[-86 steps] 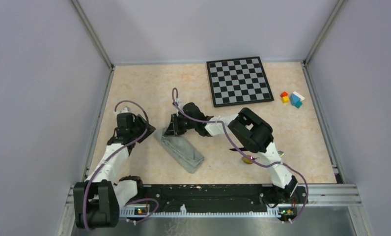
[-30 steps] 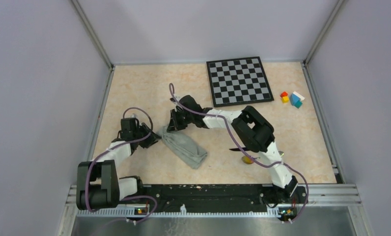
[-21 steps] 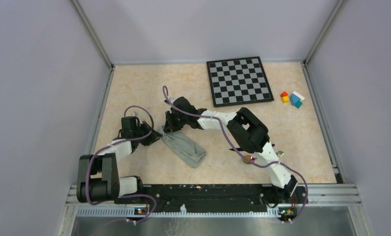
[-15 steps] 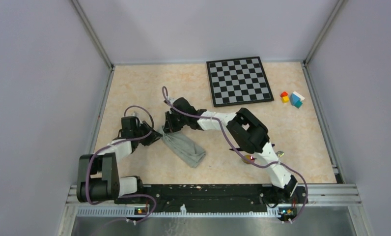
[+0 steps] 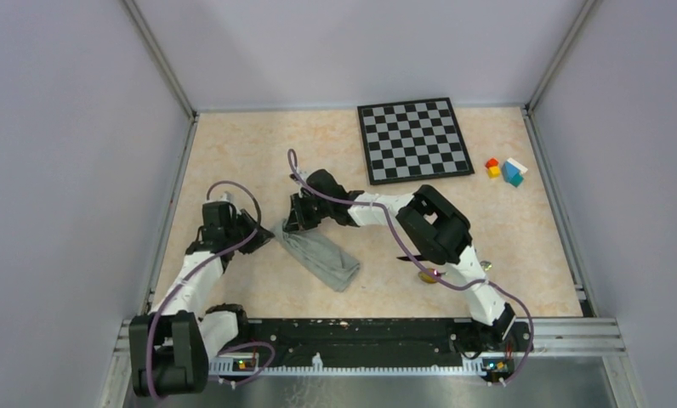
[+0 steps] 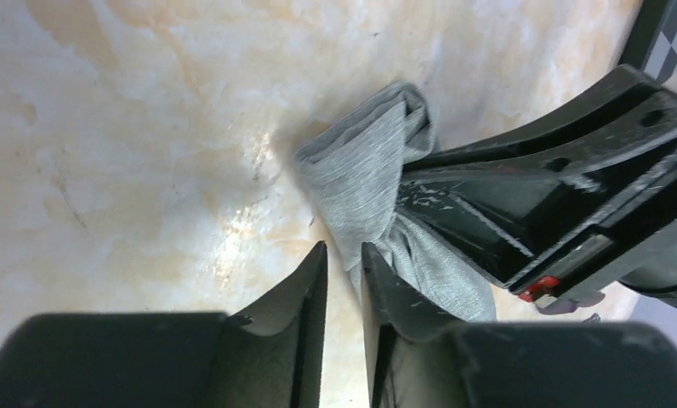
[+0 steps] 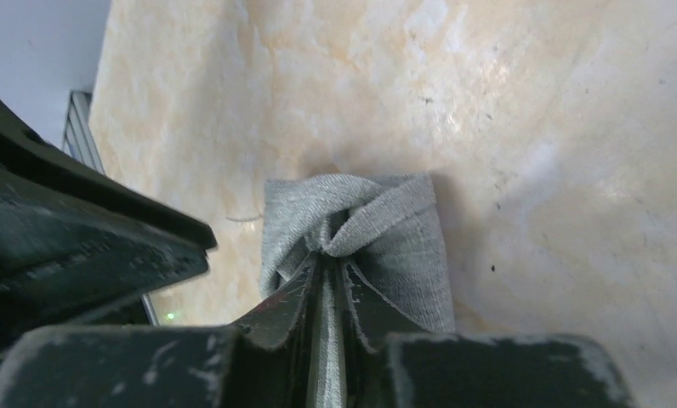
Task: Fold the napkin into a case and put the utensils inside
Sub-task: Grasp the top corner of the smaller rectangle folded napkin from the folded napkin.
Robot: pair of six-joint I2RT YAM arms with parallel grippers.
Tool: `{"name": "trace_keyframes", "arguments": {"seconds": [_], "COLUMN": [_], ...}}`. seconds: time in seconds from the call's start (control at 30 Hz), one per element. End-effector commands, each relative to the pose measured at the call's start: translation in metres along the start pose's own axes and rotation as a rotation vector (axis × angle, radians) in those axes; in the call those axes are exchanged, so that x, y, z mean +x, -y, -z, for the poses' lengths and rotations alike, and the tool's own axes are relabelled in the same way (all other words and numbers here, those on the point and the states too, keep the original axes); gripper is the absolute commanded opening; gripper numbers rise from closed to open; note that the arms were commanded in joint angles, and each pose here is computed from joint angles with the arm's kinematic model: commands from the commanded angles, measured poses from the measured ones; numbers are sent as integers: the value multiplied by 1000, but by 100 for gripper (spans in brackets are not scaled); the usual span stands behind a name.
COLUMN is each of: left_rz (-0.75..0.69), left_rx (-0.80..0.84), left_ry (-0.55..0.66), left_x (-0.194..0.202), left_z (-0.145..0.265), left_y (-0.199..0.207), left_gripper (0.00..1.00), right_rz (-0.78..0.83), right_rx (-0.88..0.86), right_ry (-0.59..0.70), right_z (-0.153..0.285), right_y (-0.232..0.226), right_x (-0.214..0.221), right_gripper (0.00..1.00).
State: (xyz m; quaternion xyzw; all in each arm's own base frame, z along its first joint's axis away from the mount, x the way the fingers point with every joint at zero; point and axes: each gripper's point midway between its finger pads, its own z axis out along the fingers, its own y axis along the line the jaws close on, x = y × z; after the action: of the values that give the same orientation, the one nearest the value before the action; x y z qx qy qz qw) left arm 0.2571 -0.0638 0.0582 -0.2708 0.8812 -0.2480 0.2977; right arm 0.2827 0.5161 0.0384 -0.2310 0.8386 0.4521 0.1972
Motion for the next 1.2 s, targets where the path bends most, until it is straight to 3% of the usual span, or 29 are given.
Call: {"name": "trace_keyframes", "arguments": {"seconds": [0.0, 0.03, 0.2, 0.53, 0.67, 0.8, 0.93, 1.03, 1.17], "left_rz": [-27, -32, -15, -22, -3, -37, -52, -49, -31], "left_rx": [55, 75, 135, 126, 55, 82, 85, 73, 19], "left_ry": [10, -8, -66, -86, -120, -83, -62, -48, -40], "left_x": [-19, -19, -17, -7, 5, 0, -3, -3, -2], "left_z": [1, -2, -20, -44, -42, -27, -13, -7, -2], "left_y": [22, 27, 35, 24, 8, 17, 23, 21, 13], "left_gripper": [21, 18, 10, 11, 12, 23, 24, 25, 34], "right_rz": [16, 15, 0, 22, 51, 62, 49, 46, 43], "right_rx": [-29, -30, -37, -11, 13, 19, -1, -18, -32], "right_ry": [24, 26, 18, -31, -19, -6, 11, 19, 30], "right_z": [18, 18, 14, 2, 12, 30, 43, 48, 49], "right_y": [-19, -19, -16, -15, -18, -26, -31, -37, -42], "right_x": [-14, -14, -8, 24, 14, -2, -14, -17, -19], "right_gripper": [5, 0, 0, 0, 0, 12, 15, 12, 2]}}
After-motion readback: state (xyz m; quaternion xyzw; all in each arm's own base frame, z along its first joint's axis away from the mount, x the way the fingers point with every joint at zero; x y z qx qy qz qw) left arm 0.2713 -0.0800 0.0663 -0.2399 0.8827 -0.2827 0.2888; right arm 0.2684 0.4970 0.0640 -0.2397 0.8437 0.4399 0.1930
